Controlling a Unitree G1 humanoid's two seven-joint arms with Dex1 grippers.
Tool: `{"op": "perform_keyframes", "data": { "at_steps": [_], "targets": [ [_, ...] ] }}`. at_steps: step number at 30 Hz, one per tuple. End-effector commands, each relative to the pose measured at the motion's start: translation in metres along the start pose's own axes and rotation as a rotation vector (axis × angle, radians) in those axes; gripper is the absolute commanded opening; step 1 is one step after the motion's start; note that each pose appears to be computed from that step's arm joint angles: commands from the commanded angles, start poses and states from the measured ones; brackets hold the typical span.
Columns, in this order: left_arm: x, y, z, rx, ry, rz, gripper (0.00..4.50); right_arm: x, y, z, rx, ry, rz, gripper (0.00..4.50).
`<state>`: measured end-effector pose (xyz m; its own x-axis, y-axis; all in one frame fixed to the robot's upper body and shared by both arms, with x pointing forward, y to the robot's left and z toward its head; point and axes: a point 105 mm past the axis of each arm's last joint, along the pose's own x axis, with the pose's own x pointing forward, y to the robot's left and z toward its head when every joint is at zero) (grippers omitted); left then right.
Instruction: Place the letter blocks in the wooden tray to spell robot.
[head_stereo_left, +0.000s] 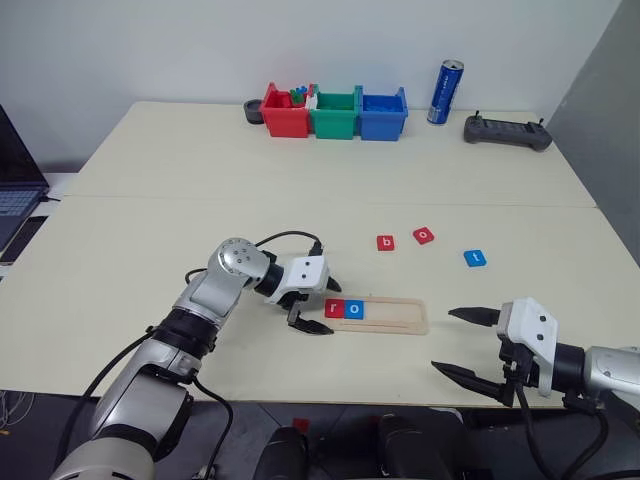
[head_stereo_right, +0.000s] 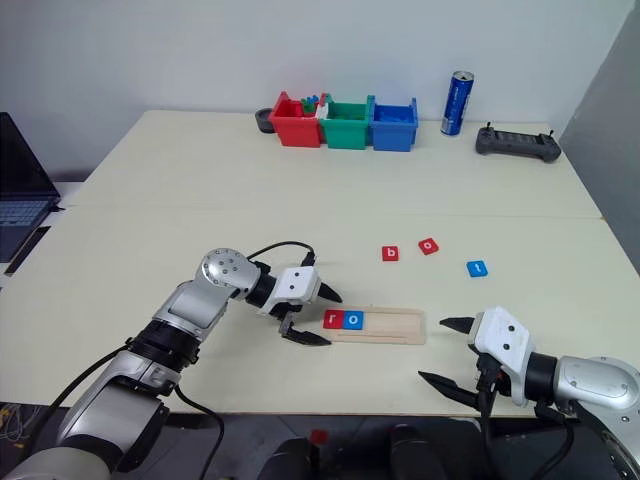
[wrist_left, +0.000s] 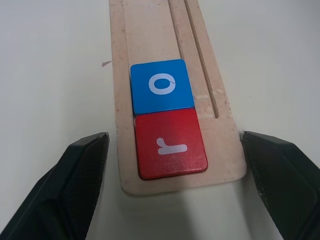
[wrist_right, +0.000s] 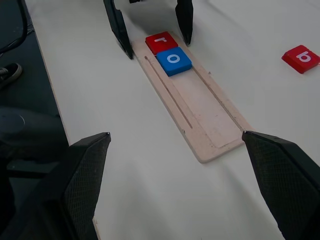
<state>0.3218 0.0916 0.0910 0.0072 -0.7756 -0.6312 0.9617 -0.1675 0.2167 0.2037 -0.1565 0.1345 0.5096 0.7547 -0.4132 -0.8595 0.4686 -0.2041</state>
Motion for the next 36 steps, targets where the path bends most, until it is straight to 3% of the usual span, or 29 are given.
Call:
{"op": "perform_keyframes", "data": {
  "at_steps": [1,10,17,25,36],
  "targets": [
    [-0.019,0.006,0.007,0.013,-0.036,0.082,4.48,-0.002,-0.005,0.012,-0.021,-0.036,-0.002,4.5],
    [-0.065,0.0,0.011,-0.135,-0.141,0.281,4.48,0.005,-0.025,0.028,0.049,-0.137,-0.095,4.5],
    [-0.089,-0.02,0.004,-0.24,-0.186,0.397,4.48,0.021,-0.066,0.01,0.159,-0.013,-0.32,4.5],
    [-0.097,-0.03,-0.002,-0.286,-0.218,0.514,4.48,0.018,-0.103,0.006,0.232,0.041,-0.463,4.5],
    [-0.099,-0.032,-0.007,-0.291,-0.243,0.564,4.48,0.014,-0.12,0.011,0.22,0.078,-0.515,4.5]
  ]
}}
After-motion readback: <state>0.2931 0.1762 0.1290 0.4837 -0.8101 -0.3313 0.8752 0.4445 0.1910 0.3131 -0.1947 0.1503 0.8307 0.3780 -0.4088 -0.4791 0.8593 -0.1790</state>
